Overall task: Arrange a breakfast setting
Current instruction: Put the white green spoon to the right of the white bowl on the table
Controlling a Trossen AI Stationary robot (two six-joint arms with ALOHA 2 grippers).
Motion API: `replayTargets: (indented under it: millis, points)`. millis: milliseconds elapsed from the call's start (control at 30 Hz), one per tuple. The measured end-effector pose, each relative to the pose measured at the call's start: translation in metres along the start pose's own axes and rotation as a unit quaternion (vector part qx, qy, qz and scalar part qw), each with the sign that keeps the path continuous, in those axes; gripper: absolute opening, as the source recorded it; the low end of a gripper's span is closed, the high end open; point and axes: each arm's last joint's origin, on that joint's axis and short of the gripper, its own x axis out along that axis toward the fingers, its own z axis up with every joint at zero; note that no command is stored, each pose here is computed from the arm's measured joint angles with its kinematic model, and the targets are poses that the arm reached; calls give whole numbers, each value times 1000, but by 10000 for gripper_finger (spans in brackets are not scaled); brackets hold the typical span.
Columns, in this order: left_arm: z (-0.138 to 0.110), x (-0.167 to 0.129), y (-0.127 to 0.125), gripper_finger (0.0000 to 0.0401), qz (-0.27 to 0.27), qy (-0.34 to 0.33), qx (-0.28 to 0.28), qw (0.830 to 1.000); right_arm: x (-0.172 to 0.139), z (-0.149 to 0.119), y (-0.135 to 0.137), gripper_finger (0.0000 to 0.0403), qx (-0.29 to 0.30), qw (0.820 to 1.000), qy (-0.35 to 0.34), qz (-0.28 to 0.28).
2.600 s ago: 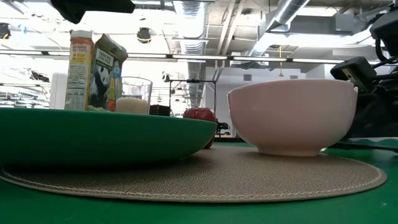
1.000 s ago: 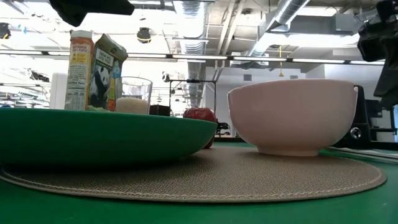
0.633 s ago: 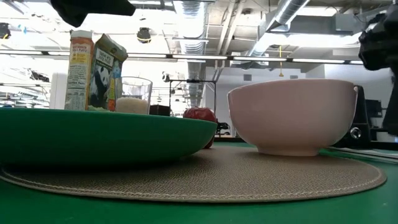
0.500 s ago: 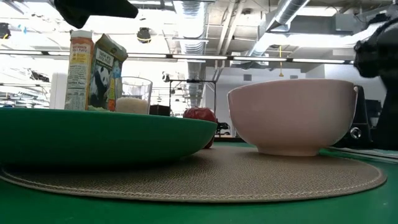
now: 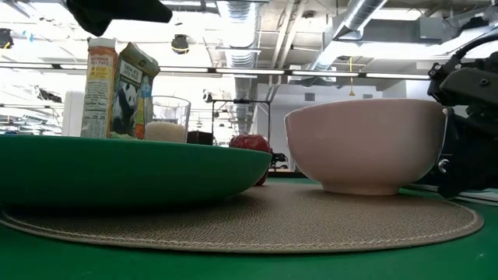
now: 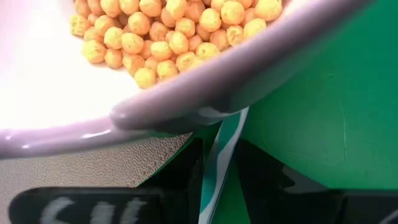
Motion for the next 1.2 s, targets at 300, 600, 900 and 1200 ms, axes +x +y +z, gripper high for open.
replayTargets:
  millis: [300, 600, 900, 1200]
  points:
    - [0, 0, 0, 163, 0, 0, 0, 1000, -1, -1, -2, 76, -3, 1000, 5, -7]
    - [0, 0, 0, 163, 0, 0, 1, 1000, -10, -7, -9, 48, 4, 1000, 7, -21]
    - [0, 0, 0, 163, 0, 0, 4, 1000, -43, 0, -32, 44, 8, 997, 42, -67]
    - [0, 0, 0, 163, 0, 0, 4, 1000, -57, -6, -38, 42, 8, 988, 129, -89]
